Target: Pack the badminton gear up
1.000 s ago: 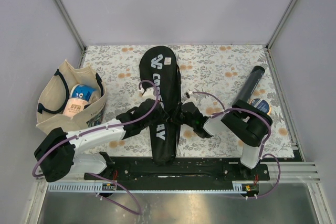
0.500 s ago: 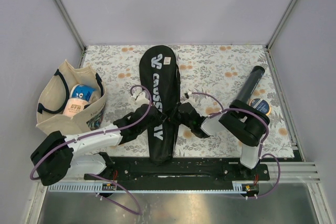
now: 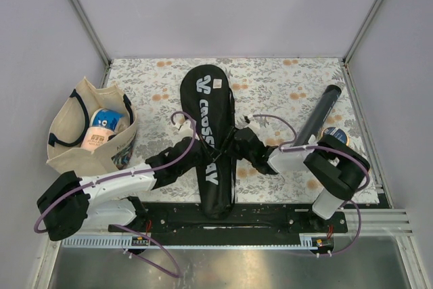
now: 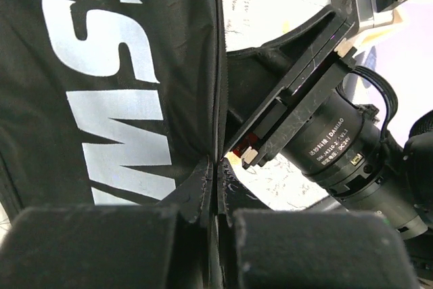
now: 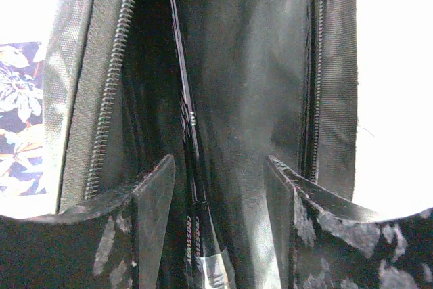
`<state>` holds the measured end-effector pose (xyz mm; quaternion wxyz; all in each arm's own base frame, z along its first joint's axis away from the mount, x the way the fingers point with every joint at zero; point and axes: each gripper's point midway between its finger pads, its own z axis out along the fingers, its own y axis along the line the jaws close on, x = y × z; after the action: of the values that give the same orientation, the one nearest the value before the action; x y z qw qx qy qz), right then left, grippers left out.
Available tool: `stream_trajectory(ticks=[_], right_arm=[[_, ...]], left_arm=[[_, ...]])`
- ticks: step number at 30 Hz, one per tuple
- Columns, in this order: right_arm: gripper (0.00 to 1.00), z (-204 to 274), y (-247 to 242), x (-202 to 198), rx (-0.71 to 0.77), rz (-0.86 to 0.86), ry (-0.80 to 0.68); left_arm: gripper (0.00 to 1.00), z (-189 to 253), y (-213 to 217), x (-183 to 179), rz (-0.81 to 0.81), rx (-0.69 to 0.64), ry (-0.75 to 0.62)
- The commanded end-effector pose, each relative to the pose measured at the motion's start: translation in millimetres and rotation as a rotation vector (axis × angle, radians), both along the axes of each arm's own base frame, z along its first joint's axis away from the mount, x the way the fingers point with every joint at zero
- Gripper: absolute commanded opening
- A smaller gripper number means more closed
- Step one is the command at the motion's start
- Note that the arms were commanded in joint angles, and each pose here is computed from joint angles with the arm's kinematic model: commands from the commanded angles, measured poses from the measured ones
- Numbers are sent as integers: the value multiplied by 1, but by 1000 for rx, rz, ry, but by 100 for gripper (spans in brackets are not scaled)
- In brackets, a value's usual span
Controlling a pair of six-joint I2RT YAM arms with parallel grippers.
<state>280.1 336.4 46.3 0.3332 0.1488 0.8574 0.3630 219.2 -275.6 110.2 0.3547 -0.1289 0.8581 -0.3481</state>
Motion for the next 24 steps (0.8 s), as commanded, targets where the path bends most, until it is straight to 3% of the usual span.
stream_trajectory(ticks=[1, 6, 13, 19, 24], right_arm=[[66, 24, -10, -24, -40, 96, -27], [74, 33, -37, -40, -117, 124, -54], [74, 46, -70, -61, -201, 159, -76], [75, 61, -59, -103, -8, 347, -130], [77, 59, -51, -122, 134, 399, -165]], left_arm=[[0, 19, 0, 12, 30, -18, -54], [0, 15, -2, 14, 25, 6, -50], [0, 4, -3, 17, 37, 36, -34], [0, -3, -6, 18, 35, 46, -16], [0, -5, -11, 20, 36, 33, -3]])
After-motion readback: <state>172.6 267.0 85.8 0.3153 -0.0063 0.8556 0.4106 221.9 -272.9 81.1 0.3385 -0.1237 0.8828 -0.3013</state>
